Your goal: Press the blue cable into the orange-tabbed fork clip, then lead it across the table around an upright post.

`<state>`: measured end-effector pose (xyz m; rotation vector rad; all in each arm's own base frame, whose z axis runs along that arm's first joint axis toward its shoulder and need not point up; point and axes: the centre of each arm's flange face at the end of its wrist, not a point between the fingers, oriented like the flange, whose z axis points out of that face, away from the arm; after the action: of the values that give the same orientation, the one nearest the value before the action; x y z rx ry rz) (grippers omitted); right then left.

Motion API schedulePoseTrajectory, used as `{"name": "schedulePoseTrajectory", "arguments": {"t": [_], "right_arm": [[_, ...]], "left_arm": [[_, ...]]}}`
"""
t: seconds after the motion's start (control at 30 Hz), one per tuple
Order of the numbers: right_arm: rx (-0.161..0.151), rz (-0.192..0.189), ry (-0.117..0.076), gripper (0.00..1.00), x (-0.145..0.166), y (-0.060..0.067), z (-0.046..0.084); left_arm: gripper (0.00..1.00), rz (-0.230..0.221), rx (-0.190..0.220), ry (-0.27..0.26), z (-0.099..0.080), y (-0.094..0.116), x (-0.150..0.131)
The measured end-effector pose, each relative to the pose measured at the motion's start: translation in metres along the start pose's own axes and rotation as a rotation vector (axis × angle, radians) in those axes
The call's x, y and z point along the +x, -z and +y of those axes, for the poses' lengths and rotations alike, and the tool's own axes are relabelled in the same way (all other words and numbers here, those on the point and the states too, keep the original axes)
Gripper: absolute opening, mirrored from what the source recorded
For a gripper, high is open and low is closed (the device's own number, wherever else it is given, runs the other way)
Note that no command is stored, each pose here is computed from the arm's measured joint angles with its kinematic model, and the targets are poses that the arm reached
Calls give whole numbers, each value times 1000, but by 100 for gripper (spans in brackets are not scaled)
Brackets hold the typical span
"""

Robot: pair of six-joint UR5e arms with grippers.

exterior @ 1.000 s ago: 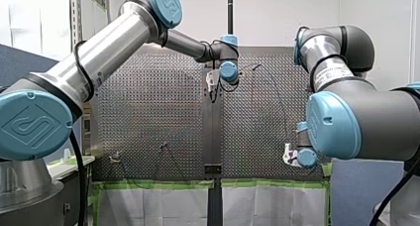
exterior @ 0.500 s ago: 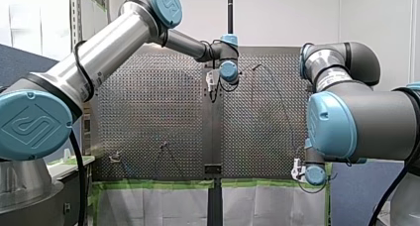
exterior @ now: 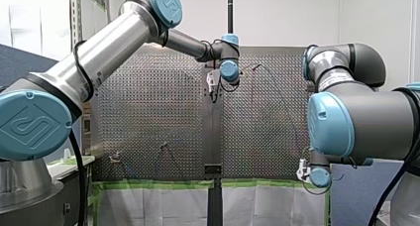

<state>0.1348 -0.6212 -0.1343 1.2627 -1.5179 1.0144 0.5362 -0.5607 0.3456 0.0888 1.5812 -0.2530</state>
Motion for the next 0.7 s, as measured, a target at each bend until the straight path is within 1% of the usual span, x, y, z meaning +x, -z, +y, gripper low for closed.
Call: {"name": "schedulePoseTrajectory", "arguments": {"t": [0.2,0.27,0.37,0.5,0.7], "right_arm": [[47,14,2,0,3,-5,-3],[67,14,1,0,3,-6,-5],[87,11,2,0,2,-6,-7],[94,9,1,0,2,-6,-7],[93,4,-7,0,0,-6,-6]], "left_arm": [[100,20,-13,-6,1,3,0],[100,31,-17,-2,2,4,1],[100,52,-15,12,3,6,2],[100,84,3,33,3,8,4],[100,137,50,75,0,13,3]]}}
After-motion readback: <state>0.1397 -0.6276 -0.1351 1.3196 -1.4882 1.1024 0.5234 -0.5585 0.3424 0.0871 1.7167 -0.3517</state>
